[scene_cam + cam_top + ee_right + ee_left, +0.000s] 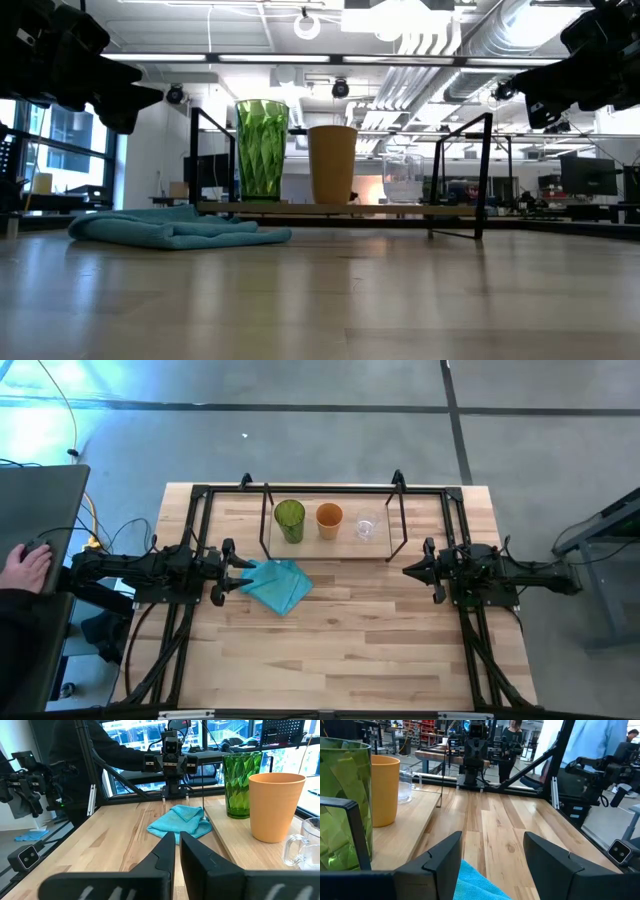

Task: Stack small to large cups/mugs on shelf
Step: Return to Home Position

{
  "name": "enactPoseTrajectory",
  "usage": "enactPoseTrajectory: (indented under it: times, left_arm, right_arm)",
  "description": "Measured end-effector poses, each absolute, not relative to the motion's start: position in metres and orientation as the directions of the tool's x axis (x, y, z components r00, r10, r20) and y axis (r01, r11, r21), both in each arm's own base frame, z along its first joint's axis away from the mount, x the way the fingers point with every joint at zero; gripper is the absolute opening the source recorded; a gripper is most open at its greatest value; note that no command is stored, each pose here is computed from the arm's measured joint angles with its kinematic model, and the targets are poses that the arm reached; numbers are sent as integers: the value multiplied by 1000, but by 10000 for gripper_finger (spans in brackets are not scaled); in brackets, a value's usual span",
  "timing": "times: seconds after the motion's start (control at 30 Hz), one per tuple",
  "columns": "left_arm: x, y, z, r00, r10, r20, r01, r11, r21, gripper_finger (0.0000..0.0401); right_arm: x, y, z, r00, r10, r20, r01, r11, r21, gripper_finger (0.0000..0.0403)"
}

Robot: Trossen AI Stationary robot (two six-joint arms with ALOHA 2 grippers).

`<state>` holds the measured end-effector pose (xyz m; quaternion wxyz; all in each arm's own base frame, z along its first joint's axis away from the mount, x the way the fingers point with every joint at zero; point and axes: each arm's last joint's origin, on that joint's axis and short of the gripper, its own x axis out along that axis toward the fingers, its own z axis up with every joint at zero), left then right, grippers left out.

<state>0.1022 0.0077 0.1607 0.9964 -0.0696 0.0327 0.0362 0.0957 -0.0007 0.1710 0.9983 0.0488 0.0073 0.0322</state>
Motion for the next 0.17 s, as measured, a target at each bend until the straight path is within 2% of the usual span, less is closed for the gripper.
enactPoseTrajectory:
  times: [0.17]
  left_arm:
    - [102,8,161,995,68,-70,-77,988,-136,200]
  right_arm:
    - [96,-1,171,998,65,-11,-63,993,98,19]
